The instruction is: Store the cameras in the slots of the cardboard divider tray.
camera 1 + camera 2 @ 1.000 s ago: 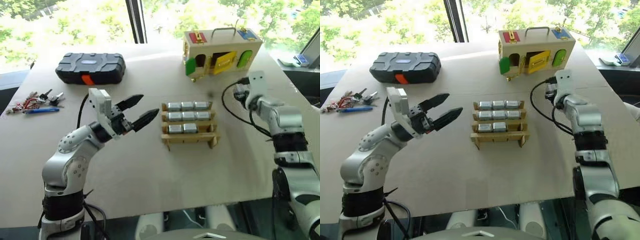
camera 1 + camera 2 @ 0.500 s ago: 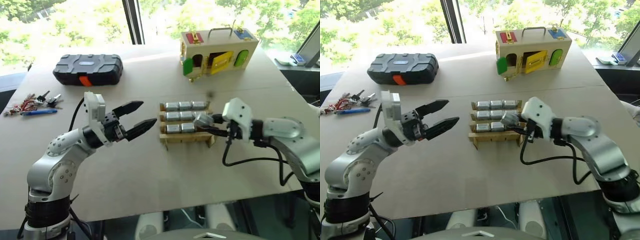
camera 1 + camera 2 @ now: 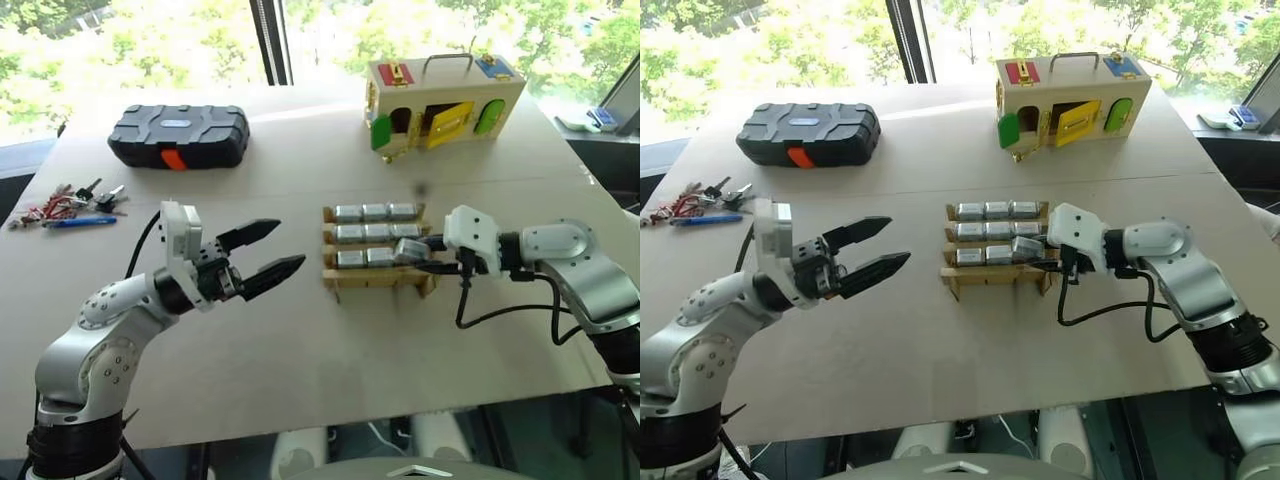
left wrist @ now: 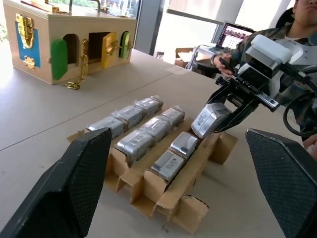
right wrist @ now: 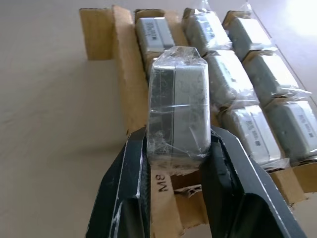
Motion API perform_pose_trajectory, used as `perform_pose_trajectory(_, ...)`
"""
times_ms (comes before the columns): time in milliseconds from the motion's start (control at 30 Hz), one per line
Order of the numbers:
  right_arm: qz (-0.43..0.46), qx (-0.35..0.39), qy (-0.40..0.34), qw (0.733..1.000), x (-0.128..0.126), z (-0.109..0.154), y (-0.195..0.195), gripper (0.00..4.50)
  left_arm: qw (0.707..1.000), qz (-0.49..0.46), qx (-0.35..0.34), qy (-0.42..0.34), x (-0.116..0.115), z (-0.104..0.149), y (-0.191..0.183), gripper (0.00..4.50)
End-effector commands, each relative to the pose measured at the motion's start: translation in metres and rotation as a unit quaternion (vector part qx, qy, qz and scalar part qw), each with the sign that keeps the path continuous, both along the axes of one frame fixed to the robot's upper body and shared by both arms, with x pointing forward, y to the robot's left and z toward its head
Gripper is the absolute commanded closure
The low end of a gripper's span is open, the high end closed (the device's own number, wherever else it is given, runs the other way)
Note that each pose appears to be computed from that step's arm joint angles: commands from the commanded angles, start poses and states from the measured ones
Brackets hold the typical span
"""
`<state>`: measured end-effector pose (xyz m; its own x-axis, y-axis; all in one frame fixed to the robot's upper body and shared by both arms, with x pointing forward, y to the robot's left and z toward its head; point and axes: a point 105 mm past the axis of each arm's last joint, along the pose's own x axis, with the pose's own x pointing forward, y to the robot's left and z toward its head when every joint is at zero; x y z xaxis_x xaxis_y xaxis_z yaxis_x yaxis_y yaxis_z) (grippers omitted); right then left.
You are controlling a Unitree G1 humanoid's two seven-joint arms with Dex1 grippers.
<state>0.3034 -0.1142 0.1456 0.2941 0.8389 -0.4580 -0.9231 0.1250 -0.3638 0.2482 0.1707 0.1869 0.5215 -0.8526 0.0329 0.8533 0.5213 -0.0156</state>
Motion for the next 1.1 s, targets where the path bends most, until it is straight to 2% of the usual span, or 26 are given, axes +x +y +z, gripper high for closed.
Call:
perform_pose_trajectory(33, 0.01, -0.01, -0.019, 1.0, 0.005, 0.005, -0.005, 3.66, 0.999, -0.02, 0.02, -0.033, -0.009, 0.011, 0.002, 0.0)
perform_pose_trajectory(233, 0.008, -0.011, -0.022, 1.0, 0.016, -0.001, -0.004, 3.66, 0.997, -0.047, 0.049, -0.033, -0.019, 0.009, 0.012, 0.0)
perform_pose_trajectory(433, 0.032, -0.03, -0.021, 0.999, 0.014, -0.005, -0.003, 3.66, 0.996, -0.055, 0.061, -0.027, -0.024, 0.007, 0.02, 0.0)
perform_pose_trajectory(700, 0.071, -0.052, 0.017, 0.996, 0.015, -0.014, 0.001, 3.66, 0.996, -0.054, 0.06, -0.029, -0.024, 0.007, 0.017, 0.0)
perform_pose_trajectory(733, 0.071, -0.05, 0.019, 0.996, 0.017, -0.014, 0.002, 2.63, 0.996, -0.054, 0.06, -0.03, -0.024, 0.007, 0.016, 0.0)
perform_pose_trajectory(767, 0.072, -0.048, 0.017, 0.996, 0.018, -0.013, 0.002, 2.37, 0.996, -0.053, 0.06, -0.03, -0.024, 0.007, 0.016, 0.0)
perform_pose_trajectory(800, 0.073, -0.048, 0.015, 0.996, 0.018, -0.012, 0.002, 1.79, 0.996, -0.053, 0.06, -0.03, -0.025, 0.007, 0.015, 0.0)
perform_pose_trajectory(900, 0.065, -0.034, -0.007, 0.997, 0.017, -0.002, 0.001, 0.51, 0.997, -0.044, 0.056, -0.024, -0.025, 0.006, 0.016, 0.0)
perform_pose_trajectory(1033, 0.023, 0.035, -0.064, 0.997, 0.006, 0.039, -0.006, 0.51, 0.998, 0.018, 0.062, -0.006, -0.015, -0.002, 0.021, 0.0)
perform_pose_trajectory(1100, -0.035, 0.097, -0.077, 0.992, -0.014, 0.063, -0.023, 0.51, 0.995, 0.074, 0.071, 0.003, -0.009, -0.01, 0.026, 0.0)
